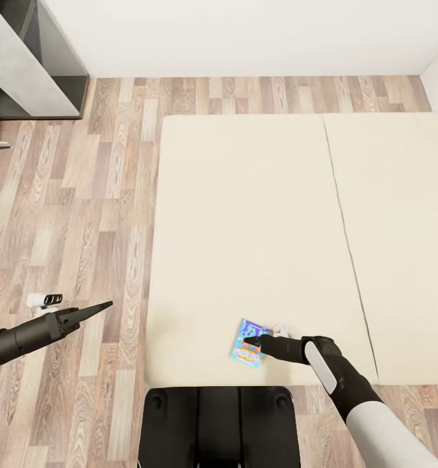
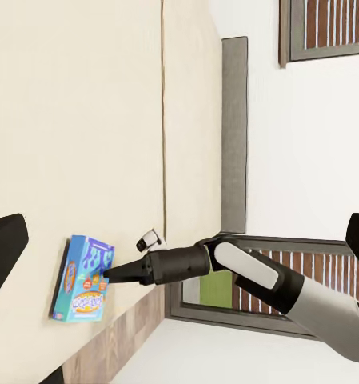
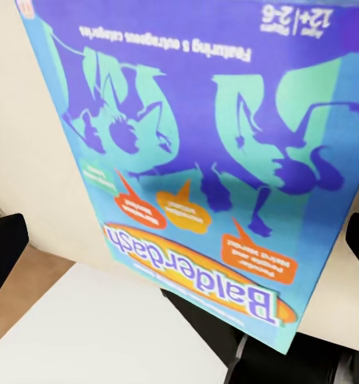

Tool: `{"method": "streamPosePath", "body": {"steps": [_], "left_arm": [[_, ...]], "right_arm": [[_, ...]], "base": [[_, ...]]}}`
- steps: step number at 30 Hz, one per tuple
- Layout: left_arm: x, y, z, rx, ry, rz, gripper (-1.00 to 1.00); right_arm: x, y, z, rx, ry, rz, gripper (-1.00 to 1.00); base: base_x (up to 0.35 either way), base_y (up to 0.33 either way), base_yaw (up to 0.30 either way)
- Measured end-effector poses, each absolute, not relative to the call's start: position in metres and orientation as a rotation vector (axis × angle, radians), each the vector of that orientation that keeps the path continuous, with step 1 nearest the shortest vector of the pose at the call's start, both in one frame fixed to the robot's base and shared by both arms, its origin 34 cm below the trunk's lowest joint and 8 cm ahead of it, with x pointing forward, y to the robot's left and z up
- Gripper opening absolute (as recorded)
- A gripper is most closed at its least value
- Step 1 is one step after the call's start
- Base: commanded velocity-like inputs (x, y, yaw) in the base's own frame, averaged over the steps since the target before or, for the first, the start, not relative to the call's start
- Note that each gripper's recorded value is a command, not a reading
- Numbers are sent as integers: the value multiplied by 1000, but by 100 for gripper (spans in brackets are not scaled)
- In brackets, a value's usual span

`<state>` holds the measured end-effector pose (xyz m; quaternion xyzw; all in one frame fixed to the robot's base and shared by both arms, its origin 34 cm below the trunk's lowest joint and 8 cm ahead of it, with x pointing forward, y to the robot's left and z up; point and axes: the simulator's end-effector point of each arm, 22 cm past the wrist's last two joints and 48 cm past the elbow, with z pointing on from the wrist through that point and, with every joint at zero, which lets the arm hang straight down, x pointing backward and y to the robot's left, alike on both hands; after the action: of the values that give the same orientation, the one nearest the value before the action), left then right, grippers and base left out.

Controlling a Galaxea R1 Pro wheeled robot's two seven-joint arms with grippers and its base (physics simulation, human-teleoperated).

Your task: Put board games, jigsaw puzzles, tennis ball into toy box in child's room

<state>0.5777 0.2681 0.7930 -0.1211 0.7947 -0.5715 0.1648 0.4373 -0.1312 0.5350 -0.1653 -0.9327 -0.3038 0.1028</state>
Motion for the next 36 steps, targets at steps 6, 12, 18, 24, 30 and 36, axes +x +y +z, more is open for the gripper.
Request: {"method": "streamPosePath", "body": {"steps": [6,12,18,24,30,36], "left_arm": [[577,268,793,-345,2265,-1629,100],[577,268,793,-346,2265,-1629,100],[577,268,793,-347,2265,-1629,100],[577,268,793,-345,2265,-1628,100],[577,268,793,-345,2265,-1628,100],[578,268,793,-345,2265,-1628,100]], "right_arm": [[440,-132,534,-486,-2762,-892,100],[453,-136,532,-472,-2791,-873,100],[458,-136,531,-468,-2801,-867,100],[456,-135,531,-462,-2798,-869,100],[456,-133,532,-465,-2795,-874,100],[456,-133,532,-466,-2794,-874,100]], "base": [[0,0,0],[0,0,0],[0,0,0],[0,1,0],[0,97,0],[0,99,0]]}}
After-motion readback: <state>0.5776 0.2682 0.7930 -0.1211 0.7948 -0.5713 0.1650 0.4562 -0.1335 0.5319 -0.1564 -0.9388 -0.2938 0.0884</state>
